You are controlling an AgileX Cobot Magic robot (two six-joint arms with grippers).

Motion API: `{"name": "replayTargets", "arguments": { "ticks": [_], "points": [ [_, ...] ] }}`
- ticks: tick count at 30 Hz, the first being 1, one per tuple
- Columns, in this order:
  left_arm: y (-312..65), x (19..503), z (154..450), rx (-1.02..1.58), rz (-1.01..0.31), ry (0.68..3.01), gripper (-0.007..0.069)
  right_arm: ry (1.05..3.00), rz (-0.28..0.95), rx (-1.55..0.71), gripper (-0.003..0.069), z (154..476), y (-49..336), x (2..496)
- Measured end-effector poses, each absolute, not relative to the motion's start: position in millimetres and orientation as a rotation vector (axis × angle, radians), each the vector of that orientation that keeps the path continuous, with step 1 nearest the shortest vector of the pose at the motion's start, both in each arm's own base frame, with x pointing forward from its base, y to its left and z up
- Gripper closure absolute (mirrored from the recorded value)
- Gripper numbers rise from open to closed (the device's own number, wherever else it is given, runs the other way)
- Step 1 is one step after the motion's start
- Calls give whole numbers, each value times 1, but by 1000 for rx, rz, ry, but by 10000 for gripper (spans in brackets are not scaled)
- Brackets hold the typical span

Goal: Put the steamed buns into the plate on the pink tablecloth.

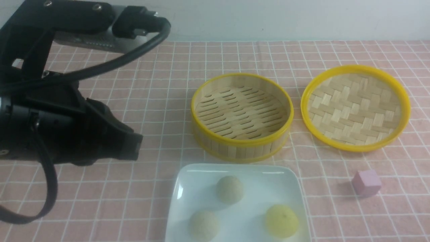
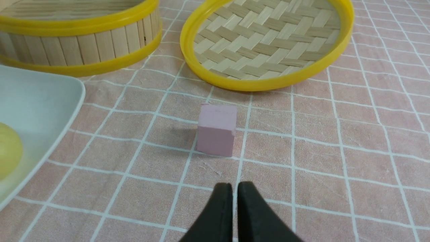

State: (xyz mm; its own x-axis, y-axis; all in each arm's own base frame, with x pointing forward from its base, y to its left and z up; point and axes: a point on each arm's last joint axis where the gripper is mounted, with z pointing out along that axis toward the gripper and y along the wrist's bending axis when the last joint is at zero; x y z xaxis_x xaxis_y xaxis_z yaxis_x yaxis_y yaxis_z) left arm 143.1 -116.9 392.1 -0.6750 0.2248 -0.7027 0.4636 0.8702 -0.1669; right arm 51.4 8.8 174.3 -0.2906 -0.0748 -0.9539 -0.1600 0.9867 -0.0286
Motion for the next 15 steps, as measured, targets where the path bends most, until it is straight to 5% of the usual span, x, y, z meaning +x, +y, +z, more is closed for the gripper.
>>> {"name": "replayTargets", "arguments": {
  "ticks": [15],
  "points": [
    [-117,144,393,484,-434,2318,592,1879,174,-48,585,174,9,51]
  ]
}}
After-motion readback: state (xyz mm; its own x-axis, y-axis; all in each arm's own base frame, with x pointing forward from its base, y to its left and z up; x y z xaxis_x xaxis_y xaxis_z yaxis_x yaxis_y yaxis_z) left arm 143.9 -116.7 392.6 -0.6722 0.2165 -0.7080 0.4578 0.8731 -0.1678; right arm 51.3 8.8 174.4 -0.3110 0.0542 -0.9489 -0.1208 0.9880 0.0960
